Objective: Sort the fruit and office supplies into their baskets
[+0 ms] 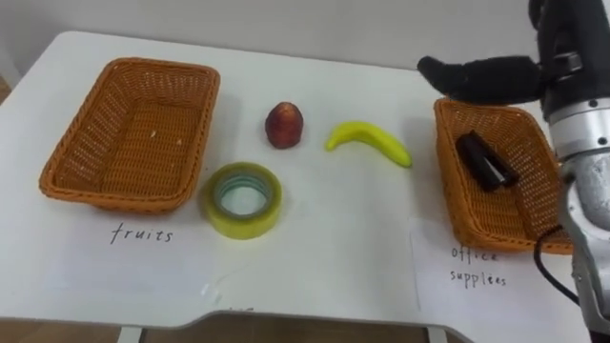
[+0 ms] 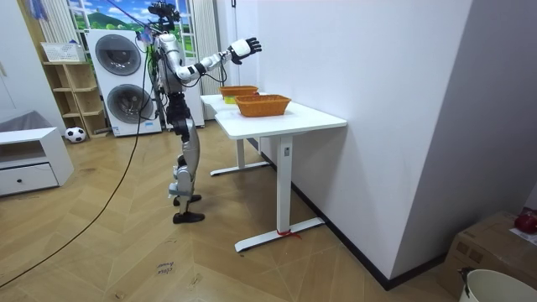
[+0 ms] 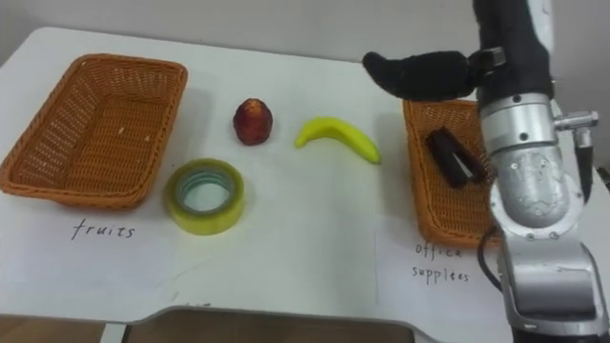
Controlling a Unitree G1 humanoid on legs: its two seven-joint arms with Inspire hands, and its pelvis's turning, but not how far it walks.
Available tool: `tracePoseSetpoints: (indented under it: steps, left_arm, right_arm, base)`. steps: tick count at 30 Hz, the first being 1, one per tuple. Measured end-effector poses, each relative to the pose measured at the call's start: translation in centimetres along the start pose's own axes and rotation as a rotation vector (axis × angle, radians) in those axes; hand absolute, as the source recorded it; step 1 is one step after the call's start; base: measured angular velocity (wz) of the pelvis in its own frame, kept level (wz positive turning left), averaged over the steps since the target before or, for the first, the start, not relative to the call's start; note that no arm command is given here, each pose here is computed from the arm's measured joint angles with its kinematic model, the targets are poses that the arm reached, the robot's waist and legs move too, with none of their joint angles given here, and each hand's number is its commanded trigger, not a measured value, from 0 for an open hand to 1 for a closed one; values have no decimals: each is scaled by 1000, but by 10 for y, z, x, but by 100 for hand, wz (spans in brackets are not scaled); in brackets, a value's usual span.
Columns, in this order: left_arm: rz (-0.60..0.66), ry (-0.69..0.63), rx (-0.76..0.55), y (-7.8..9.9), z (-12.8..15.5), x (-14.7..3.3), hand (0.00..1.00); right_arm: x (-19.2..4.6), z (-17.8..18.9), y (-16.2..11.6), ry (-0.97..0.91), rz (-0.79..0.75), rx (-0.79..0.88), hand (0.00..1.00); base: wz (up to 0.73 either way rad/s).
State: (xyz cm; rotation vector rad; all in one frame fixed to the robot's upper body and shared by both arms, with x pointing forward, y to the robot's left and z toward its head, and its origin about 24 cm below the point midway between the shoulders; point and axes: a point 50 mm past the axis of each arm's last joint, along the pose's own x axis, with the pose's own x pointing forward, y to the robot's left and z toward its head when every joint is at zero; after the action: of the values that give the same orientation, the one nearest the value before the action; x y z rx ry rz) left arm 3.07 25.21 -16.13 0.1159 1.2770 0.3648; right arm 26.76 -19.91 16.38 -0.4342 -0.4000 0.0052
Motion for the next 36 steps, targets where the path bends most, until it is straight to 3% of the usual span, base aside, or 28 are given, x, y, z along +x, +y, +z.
tracePoseSetpoints:
  steps: [16,36]
  left_arm:
    - [5,-26,21,-5,11,1,0]
    - [-27,-48,30,-9,19,2,0]
  right_arm:
    - [8,-10,44,53,101,170,0]
    - [5,-28,80,142,196,148,0]
  base:
    - [8]
    - [3]
